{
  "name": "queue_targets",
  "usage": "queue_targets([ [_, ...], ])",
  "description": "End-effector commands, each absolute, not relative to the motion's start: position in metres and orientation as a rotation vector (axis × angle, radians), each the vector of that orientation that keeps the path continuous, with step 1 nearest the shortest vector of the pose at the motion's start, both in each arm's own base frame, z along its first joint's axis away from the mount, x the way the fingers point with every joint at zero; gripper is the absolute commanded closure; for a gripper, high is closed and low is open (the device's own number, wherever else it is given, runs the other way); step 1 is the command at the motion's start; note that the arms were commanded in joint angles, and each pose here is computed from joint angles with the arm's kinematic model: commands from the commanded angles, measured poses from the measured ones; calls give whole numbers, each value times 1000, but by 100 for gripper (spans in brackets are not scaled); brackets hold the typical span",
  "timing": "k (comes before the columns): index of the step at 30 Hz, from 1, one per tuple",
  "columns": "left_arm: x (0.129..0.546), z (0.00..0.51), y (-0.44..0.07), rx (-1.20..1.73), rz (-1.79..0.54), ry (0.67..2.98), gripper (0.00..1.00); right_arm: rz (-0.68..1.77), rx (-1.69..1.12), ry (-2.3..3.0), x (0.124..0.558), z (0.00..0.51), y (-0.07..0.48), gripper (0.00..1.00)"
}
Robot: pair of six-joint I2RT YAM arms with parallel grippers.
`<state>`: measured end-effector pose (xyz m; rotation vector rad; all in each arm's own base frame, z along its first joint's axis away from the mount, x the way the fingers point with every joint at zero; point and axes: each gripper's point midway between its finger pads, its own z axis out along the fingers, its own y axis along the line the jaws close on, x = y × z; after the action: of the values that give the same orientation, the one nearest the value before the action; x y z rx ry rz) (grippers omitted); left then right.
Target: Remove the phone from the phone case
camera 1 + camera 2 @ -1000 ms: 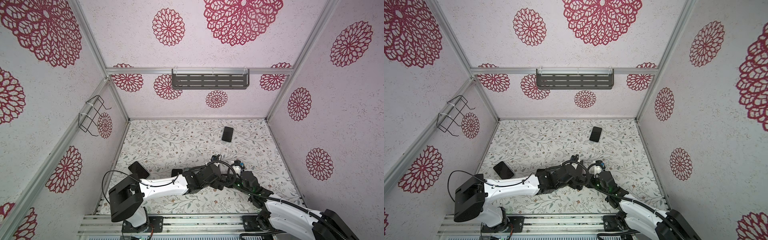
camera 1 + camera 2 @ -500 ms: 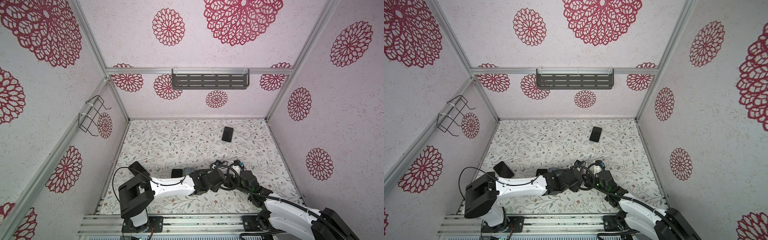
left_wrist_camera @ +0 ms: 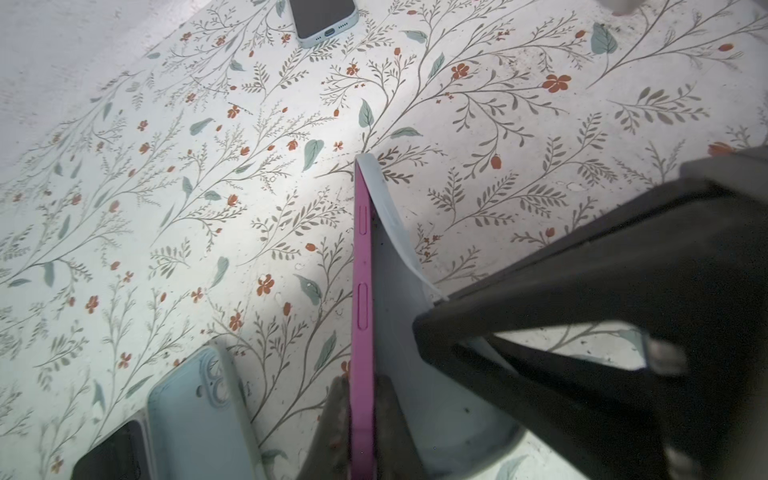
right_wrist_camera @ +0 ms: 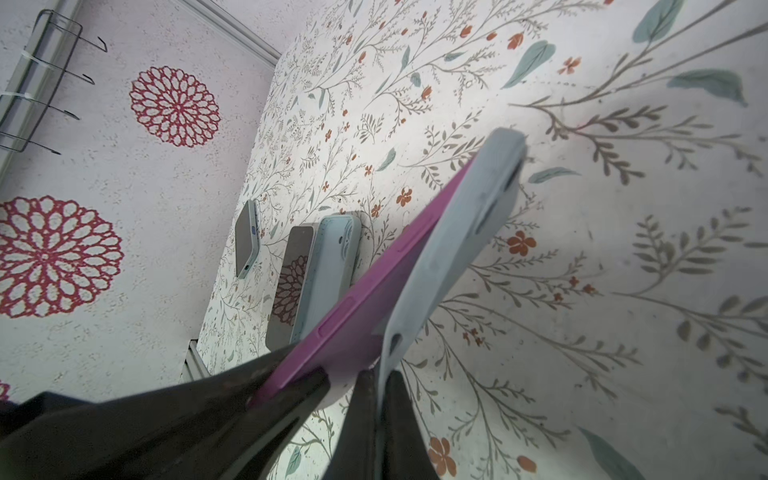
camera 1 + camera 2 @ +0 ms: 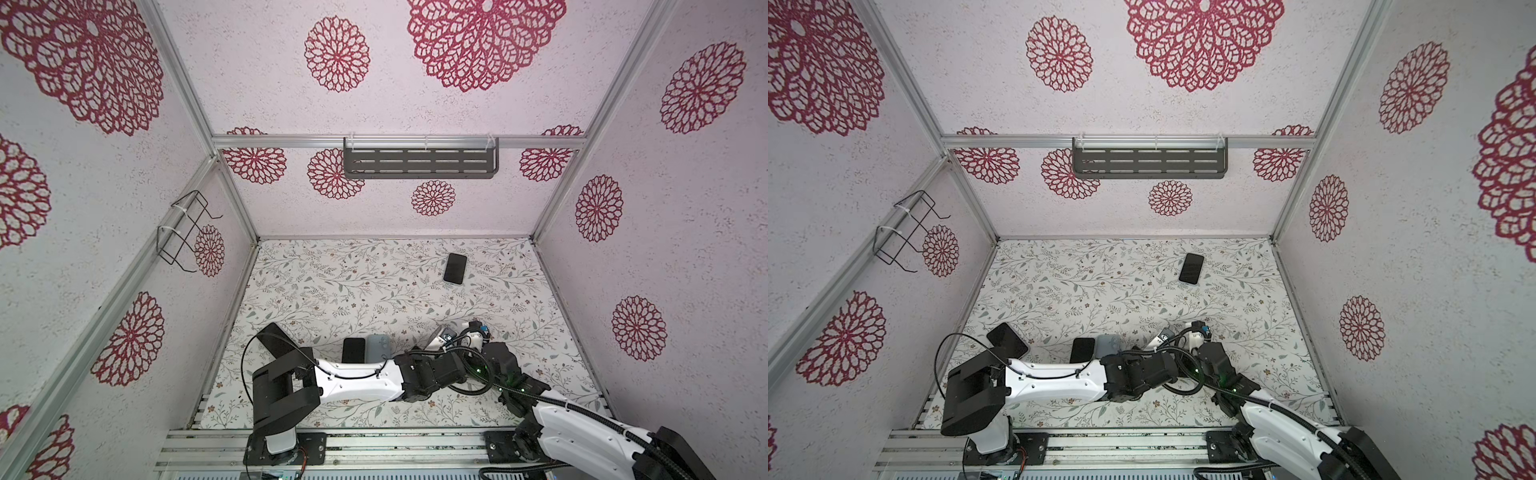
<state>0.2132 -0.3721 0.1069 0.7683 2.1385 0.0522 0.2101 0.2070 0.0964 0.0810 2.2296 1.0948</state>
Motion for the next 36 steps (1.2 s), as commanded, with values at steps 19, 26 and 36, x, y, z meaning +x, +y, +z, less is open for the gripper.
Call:
queue_targets([
  [19, 190, 100, -337, 920, 697, 2026, 100, 903, 103, 2368, 216, 70, 179, 100],
  [26, 178, 71, -346, 985, 686, 2083, 96, 928, 89, 2366, 220, 74, 185, 100],
  [36, 168, 40, -368, 994, 623, 2137, 88, 863, 89, 2401, 225, 65, 182, 100],
])
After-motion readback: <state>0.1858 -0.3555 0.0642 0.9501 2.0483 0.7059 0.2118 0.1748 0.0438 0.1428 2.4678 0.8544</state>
